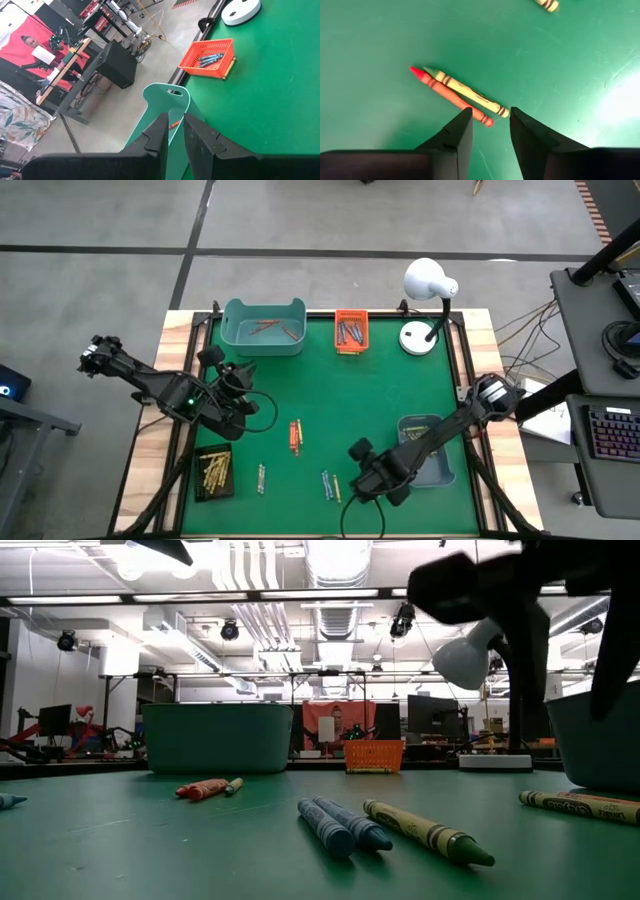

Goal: Sort crayons
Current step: Put the orange crayon into the green bin

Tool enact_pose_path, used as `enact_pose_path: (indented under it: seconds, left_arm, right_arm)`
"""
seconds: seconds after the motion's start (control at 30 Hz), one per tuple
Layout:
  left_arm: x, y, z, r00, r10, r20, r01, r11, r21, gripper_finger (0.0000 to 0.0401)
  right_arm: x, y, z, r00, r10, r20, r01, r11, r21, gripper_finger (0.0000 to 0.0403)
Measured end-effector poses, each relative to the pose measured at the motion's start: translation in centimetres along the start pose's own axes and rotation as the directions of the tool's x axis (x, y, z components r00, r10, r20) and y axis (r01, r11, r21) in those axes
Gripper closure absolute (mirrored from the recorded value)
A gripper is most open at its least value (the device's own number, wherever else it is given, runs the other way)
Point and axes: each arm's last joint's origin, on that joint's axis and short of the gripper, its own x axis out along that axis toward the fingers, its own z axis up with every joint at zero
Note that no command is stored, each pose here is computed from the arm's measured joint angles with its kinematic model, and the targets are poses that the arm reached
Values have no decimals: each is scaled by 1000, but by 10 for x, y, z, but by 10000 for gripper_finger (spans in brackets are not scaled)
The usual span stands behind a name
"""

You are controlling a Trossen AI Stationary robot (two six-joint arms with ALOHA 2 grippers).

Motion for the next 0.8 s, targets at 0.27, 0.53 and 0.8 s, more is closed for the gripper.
enact_pose_path:
  seconds: [0.27,0.53,0.8]
  left_arm:
    - [0,0,0,1000,-1,1,1,1000,-4,359]
    - [0,0,0,1000,-1,2,1,1000,-6,359]
    - [0,0,0,1000,-2,2,2,1000,-7,359]
  right_arm:
    - [25,2,0,997,19,-76,-24,998,-64,261]
    - [33,3,-1,994,50,-98,-58,995,-84,264]
    - [36,4,-3,993,51,-104,-59,995,-81,275]
